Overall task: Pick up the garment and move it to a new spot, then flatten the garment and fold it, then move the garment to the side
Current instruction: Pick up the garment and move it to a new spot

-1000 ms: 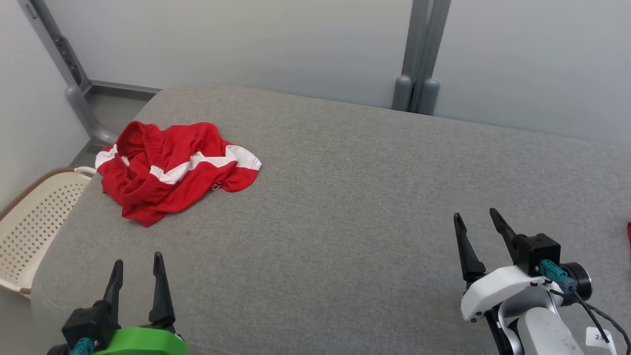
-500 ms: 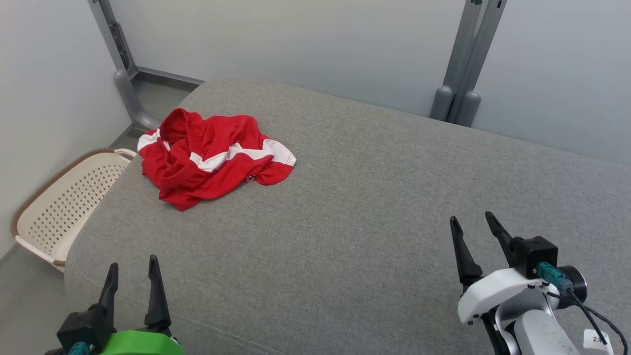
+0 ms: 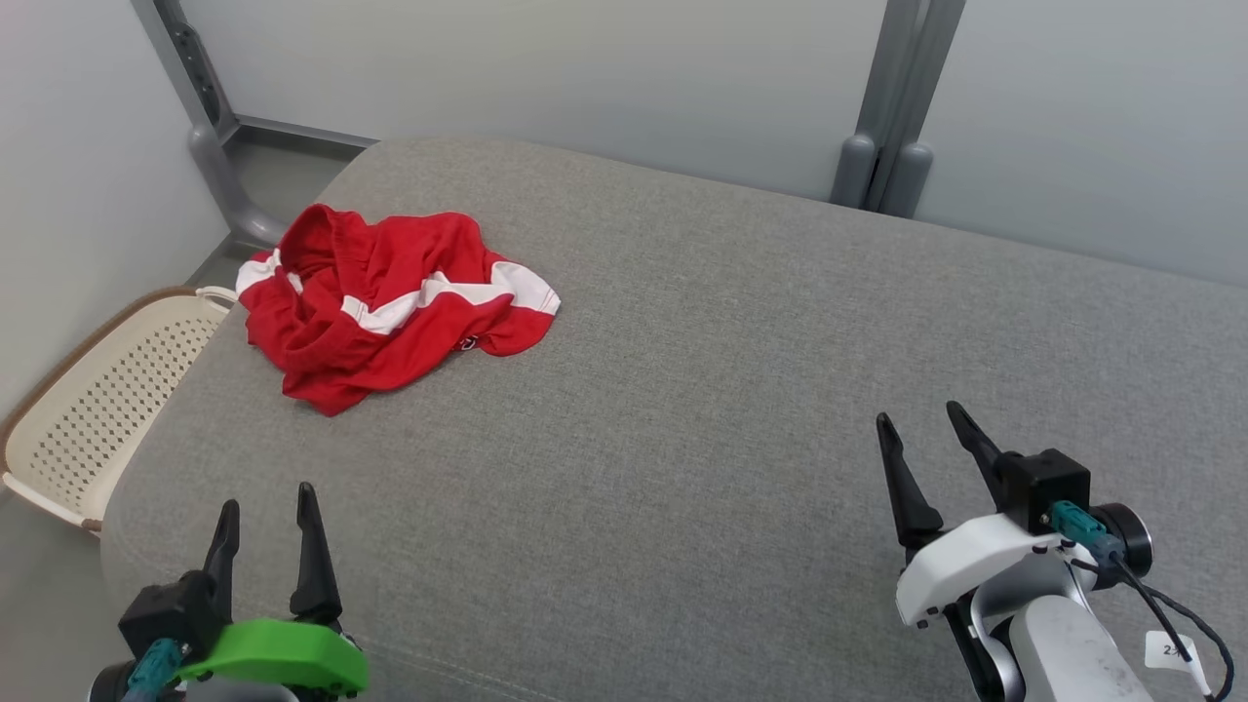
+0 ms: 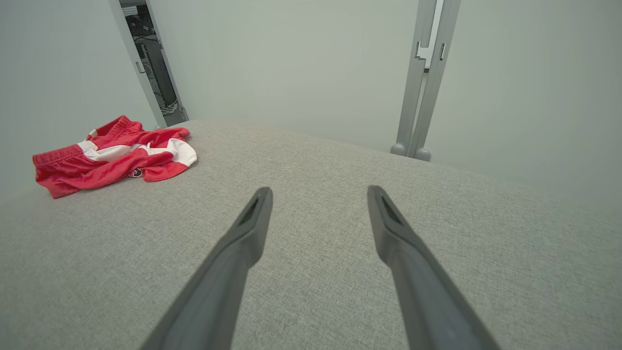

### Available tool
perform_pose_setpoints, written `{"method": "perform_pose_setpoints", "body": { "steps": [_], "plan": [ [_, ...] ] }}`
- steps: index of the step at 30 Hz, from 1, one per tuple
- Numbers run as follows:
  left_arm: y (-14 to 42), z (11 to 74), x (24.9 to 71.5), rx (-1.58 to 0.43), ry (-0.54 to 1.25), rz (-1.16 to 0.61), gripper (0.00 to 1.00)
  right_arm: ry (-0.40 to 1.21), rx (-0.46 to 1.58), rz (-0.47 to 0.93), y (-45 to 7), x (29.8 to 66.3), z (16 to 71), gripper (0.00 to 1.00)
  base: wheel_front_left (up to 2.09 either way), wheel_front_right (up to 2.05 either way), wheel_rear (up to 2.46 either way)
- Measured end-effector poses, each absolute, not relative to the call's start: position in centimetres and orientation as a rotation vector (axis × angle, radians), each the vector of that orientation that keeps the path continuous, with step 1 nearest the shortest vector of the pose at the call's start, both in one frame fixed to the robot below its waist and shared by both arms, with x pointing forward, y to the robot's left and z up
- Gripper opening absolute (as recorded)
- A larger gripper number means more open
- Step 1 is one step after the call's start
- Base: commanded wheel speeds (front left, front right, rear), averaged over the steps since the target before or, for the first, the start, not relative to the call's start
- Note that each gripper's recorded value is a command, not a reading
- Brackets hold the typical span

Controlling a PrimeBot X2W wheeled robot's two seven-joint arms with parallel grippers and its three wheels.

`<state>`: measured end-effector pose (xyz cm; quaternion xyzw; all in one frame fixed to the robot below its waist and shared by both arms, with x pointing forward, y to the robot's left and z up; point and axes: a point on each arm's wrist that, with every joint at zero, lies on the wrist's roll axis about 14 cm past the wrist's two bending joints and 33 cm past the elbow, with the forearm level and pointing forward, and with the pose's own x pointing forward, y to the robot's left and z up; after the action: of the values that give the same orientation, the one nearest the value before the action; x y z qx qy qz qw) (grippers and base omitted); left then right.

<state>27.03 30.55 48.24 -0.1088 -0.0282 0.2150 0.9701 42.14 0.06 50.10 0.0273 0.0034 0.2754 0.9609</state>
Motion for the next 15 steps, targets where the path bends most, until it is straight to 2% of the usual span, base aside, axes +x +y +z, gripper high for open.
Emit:
{"method": "perform_pose_setpoints", "body": {
  "steps": [15],
  "plan": [
    [36.1,47.2,38.0,-0.214,0.146,0.472,1.00,-0.013,-0.017,0.589,-0.9,44.6,50.9,1.00,0.00,0.00,0.00]
  ]
}}
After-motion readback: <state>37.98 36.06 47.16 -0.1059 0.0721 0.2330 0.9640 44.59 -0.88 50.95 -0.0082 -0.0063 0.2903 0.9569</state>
